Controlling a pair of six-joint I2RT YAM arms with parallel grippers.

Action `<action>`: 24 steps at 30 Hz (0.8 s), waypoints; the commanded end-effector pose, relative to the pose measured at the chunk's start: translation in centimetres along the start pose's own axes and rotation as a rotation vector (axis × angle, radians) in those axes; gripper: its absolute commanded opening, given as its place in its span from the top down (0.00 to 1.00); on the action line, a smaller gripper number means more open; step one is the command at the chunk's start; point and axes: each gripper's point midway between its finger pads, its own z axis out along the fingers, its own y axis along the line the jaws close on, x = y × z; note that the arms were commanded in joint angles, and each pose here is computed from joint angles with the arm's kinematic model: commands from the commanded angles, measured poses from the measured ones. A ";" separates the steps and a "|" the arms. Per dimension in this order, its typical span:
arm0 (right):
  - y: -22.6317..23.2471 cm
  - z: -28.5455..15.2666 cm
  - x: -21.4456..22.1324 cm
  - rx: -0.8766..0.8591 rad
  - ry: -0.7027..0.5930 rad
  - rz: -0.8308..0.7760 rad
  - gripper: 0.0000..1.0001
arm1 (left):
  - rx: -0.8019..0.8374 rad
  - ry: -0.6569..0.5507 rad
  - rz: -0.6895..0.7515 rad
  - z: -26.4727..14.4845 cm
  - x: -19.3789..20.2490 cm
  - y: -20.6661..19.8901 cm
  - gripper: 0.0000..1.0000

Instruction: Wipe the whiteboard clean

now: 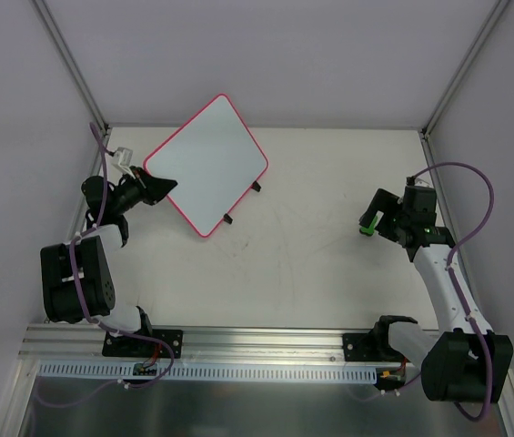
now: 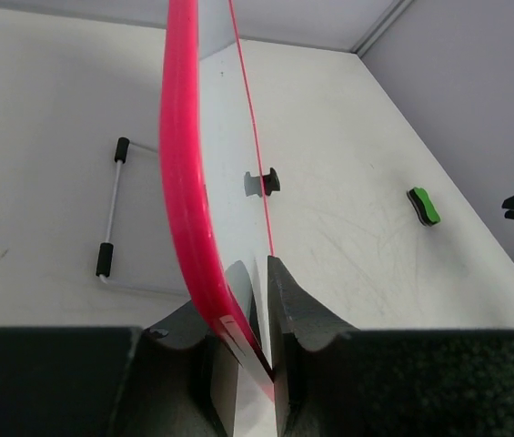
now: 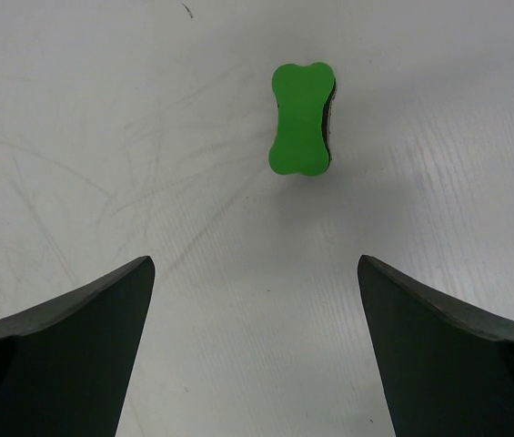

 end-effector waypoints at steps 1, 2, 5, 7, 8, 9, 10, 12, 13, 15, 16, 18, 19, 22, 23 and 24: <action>0.0 -0.3 -0.5 0.002 -0.031 -0.015 0.01 | 0.044 0.009 0.069 -0.1 0.1 -0.3 0.84; 0.0 -0.3 -0.5 0.003 -0.029 -0.015 0.01 | 0.042 0.011 0.076 -0.1 0.2 -0.3 0.83; 0.0 -0.4 -0.7 0.004 -0.035 -0.014 0.01 | 0.036 0.018 0.077 -0.1 0.3 -0.1 0.76; -0.1 -0.4 -0.8 0.006 -0.037 -0.017 0.01 | 0.032 0.019 0.082 -0.1 0.1 -0.1 0.73; -0.1 -0.4 -0.8 0.006 -0.037 -0.020 0.01 | 0.029 0.021 0.091 -0.1 0.2 0.0 0.69; 0.0 -0.4 -0.8 0.006 -0.037 -0.020 0.01 | 0.030 0.023 0.093 -0.1 0.2 -0.1 0.66; 0.0 -0.4 -0.9 0.006 -0.037 -0.020 0.01 | 0.025 0.028 0.089 -0.1 0.3 0.0 0.64; -0.1 -0.3 -0.8 0.007 -0.034 -0.020 0.01 | 0.024 0.031 0.098 -0.2 0.4 0.1 0.63; -0.1 -0.3 -0.8 0.008 -0.033 -0.020 0.01 | 0.021 0.031 0.098 -0.2 0.5 0.2 0.63; -0.1 -0.2 -0.8 0.010 -0.031 -0.020 0.01 | 0.021 0.035 0.105 -0.3 0.7 0.2 0.64; -0.2 -0.1 -0.7 0.012 -0.026 -0.019 0.01 | 0.019 0.036 0.107 -0.3 0.7 0.2 0.63; -0.2 -0.1 -0.6 0.013 -0.025 -0.019 0.01 | 0.018 0.041 0.109 -0.4 0.9 0.2 0.61; -0.2 -0.1 -0.5 0.012 -0.023 -0.020 0.01 | 0.016 0.041 0.111 -0.4 0.9 0.2 0.59; -0.3 0.0 -0.5 0.017 -0.022 -0.019 0.01 | 0.012 0.051 0.117 -0.5 1.1 0.2 0.77; -0.4 0.1 -0.3 0.020 -0.016 -0.019 0.01 | 0.012 0.052 0.124 -0.5 1.1 0.2 0.86; -0.4 0.1 -0.3 0.020 -0.015 -0.019 0.01 | 0.011 0.054 0.124 -0.6 1.1 0.0 0.92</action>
